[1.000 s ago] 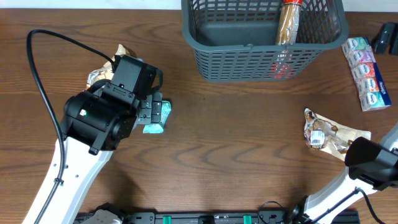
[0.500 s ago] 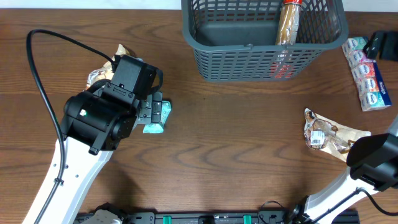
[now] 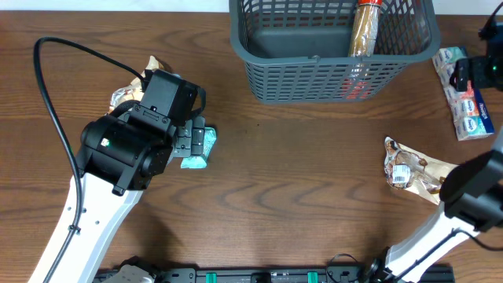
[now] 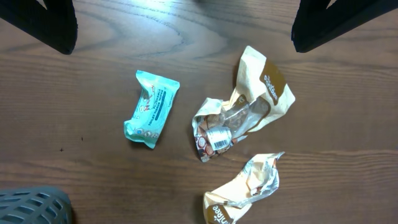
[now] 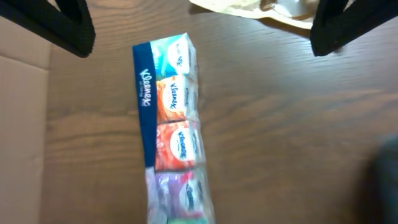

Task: Pack container
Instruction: 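Move the right gripper to the Kleenex tissue strip and grasp it, then lift the Kleenex strip with the right gripper and carry it to the basket, then lower the Kleenex strip into the basket and open the right gripper, then move the right gripper down toward the crumpled wrapper on the right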

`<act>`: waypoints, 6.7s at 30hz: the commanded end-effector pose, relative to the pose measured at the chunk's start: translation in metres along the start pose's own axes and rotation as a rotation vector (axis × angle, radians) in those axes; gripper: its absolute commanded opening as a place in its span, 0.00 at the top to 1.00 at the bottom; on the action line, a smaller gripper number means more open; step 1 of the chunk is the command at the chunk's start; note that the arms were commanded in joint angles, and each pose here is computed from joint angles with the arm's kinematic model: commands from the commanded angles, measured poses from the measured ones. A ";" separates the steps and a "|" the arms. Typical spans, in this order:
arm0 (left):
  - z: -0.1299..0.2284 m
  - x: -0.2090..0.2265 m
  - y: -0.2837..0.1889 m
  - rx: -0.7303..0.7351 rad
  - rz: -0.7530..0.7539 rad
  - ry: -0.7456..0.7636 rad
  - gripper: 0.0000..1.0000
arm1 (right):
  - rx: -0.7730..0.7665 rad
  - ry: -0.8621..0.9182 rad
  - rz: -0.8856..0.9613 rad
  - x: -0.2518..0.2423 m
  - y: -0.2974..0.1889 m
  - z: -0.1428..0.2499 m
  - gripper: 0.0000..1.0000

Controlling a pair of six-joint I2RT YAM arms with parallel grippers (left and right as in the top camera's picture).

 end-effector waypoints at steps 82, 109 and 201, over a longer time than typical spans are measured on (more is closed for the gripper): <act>-0.005 -0.009 0.030 0.105 -0.023 0.037 0.01 | -0.365 0.333 -0.153 0.006 -0.104 -0.089 0.99; -0.005 -0.009 0.030 0.105 -0.023 0.036 0.01 | -0.375 0.279 -0.132 0.189 -0.168 -0.081 0.99; -0.005 -0.009 0.030 0.105 -0.023 0.036 0.01 | -0.575 0.804 0.001 0.073 -0.338 0.049 0.01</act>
Point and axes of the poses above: each gripper's point midway between its finger pads, its own y axis out along the fingers, its own x axis along the line the jaws close on, z = x × y, the point moved 3 cm from there along -y, back along the fingers, and after that the axes turned 11 degrees about y, right-handed, at the moved point
